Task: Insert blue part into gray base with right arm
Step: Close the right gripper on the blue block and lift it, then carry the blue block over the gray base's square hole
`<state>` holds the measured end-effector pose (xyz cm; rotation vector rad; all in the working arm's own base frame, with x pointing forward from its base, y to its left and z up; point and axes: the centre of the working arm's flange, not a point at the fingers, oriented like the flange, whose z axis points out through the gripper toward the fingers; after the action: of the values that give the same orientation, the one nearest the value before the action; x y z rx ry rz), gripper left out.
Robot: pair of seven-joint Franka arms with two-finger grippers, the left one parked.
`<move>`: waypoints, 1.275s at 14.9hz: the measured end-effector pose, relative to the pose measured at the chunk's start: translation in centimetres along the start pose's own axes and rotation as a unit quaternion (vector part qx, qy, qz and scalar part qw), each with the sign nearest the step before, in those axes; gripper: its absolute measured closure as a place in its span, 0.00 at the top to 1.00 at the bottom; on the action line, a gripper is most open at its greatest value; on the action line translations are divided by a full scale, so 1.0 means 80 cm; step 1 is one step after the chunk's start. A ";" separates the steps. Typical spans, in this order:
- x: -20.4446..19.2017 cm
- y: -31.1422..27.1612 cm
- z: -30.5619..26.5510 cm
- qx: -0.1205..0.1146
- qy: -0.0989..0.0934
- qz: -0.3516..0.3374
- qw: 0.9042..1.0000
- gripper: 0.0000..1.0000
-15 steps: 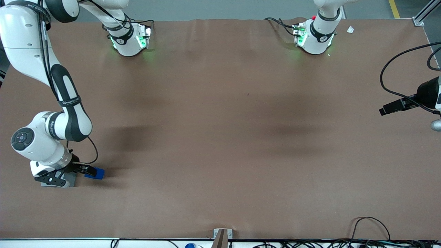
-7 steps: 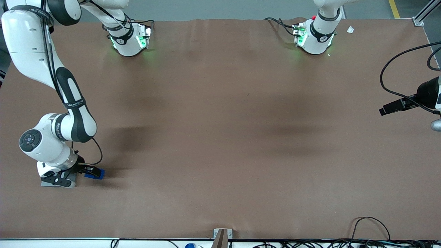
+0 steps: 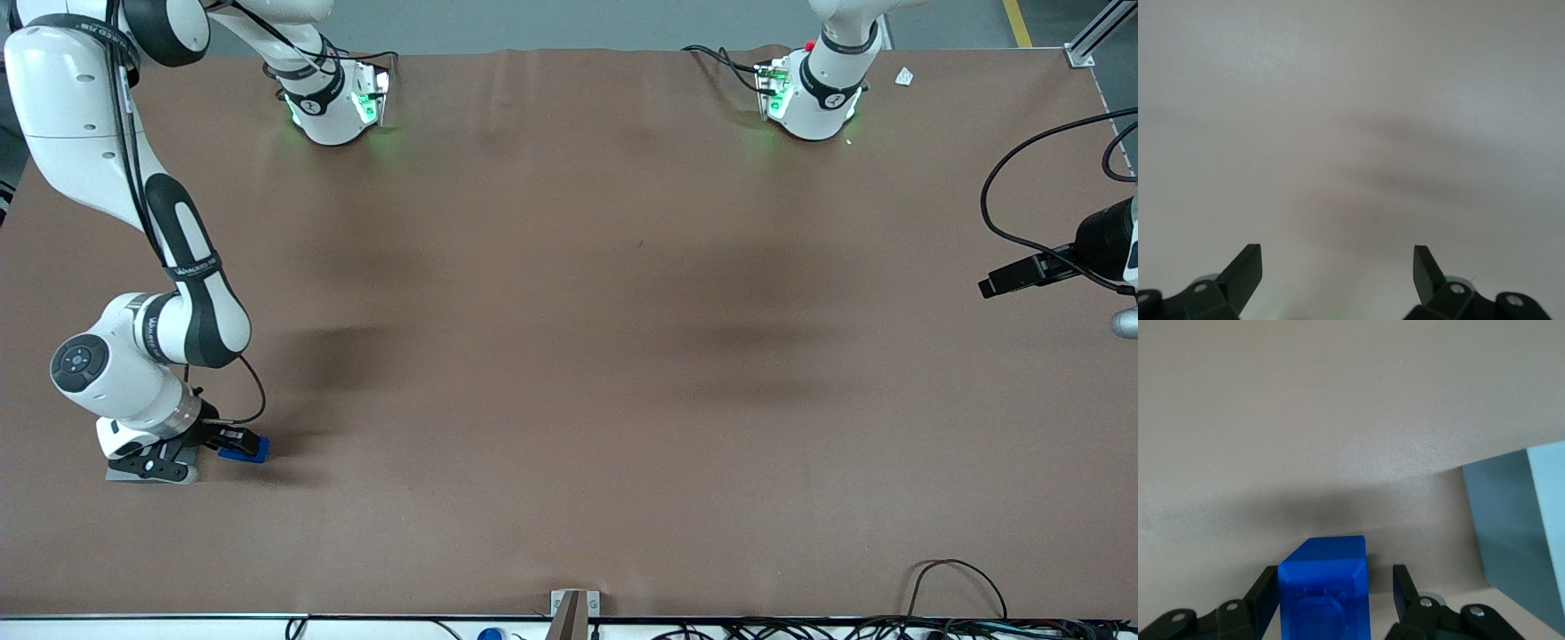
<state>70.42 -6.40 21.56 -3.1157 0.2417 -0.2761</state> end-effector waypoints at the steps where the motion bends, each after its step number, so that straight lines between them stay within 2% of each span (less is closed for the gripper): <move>1: 0.000 -0.003 0.000 0.000 0.000 -0.006 1.000 0.77; 5: -0.002 -0.016 0.001 0.000 -0.001 -0.018 1.000 0.74; 7: -0.002 -0.015 0.001 -0.002 -0.002 -0.024 1.000 0.58; 8: -0.002 -0.014 0.001 -0.003 -0.002 -0.028 1.000 0.58; 9: -0.002 -0.013 0.001 -0.003 -0.002 -0.029 1.000 0.52; 13: -0.001 -0.008 0.000 -0.005 -0.002 -0.029 1.000 0.51; 14: 0.001 -0.007 -0.002 -0.006 -0.006 -0.029 1.000 0.51; 16: 0.011 -0.001 -0.017 -0.010 -0.025 -0.028 0.999 0.51; 19: 0.045 0.020 -0.075 -0.016 -0.050 -0.043 0.998 0.51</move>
<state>72.63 -8.51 28.03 -3.1639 0.1118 -0.1172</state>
